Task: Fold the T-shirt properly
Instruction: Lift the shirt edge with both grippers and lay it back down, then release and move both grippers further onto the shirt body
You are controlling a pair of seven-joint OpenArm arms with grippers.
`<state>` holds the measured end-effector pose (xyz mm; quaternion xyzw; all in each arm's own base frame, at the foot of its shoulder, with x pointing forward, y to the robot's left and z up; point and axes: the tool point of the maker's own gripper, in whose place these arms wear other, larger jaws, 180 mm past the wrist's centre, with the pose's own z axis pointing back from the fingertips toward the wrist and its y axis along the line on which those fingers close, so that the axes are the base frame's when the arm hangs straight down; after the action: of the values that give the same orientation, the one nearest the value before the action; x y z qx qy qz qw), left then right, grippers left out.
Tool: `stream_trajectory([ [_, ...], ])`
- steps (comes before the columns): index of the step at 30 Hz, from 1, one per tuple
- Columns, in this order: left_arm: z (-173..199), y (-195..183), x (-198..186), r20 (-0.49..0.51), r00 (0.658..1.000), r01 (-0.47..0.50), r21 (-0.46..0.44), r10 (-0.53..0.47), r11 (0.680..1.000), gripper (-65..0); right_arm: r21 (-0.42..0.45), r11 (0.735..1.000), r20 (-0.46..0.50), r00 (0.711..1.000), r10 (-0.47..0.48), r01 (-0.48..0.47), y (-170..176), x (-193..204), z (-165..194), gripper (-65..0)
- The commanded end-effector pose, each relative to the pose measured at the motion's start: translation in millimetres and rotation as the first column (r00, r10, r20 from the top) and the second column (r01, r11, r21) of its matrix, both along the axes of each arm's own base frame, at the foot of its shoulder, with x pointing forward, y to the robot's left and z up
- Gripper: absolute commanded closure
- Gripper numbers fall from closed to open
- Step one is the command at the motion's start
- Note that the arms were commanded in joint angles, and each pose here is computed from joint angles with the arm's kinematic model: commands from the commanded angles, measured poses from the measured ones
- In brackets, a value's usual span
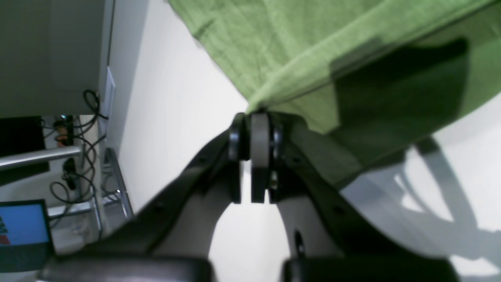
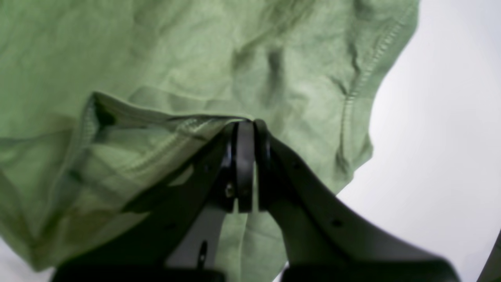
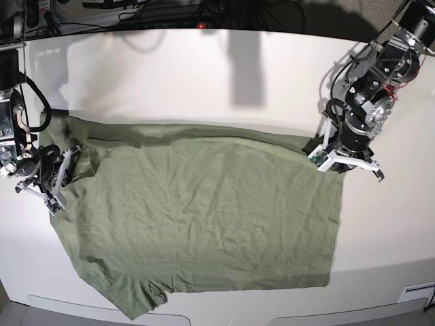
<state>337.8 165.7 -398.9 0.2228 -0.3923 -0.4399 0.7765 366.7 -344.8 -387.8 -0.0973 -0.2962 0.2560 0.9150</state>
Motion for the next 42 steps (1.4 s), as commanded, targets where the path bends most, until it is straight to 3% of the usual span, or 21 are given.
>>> stream_trajectory([
  [1, 14, 8, 12, 0.051, 0.999, -0.009, 0.017, 0.008, 1.000, 0.0, -0.030, 0.999, 0.058, 0.998, -0.013, 0.015, -16, 15, 24, 0.0],
  [7, 17, 10, 14, 0.067, 0.998, -0.018, 0.015, 0.017, 1.000, 0.0, -0.043, 0.998, 0.094, 0.994, -0.051, 0.056, -33, 31, 41, 0.0],
  [17, 31, 9, 32, 0.128, 0.992, -0.003, 0.002, 0.003, 1.000, 0.0, -0.029, 0.998, 0.117, 0.992, -0.046, 0.050, -30, 36, 46, 0.0],
  [25, 11, 25, 35, 0.102, 0.995, -0.006, 0.020, 0.003, 1.000, 0.0, -0.045, 0.999, 0.132, 0.991, -0.010, 0.017, -25, 39, 46, 0.0],
  [32, 9, 20, 36, 0.107, 0.994, 0.014, -0.019, -0.012, 1.000, 0.0, -0.109, 0.993, 0.070, 0.996, 0.057, -0.049, -16, 32, 29, 0.0],
  [42, 12, 14, 38, 0.127, 0.991, 0.043, -0.035, -0.038, 0.998, 0.0, -0.177, 0.984, 0.108, 0.994, 0.027, -0.007, -27, 37, 34, 0.0],
])
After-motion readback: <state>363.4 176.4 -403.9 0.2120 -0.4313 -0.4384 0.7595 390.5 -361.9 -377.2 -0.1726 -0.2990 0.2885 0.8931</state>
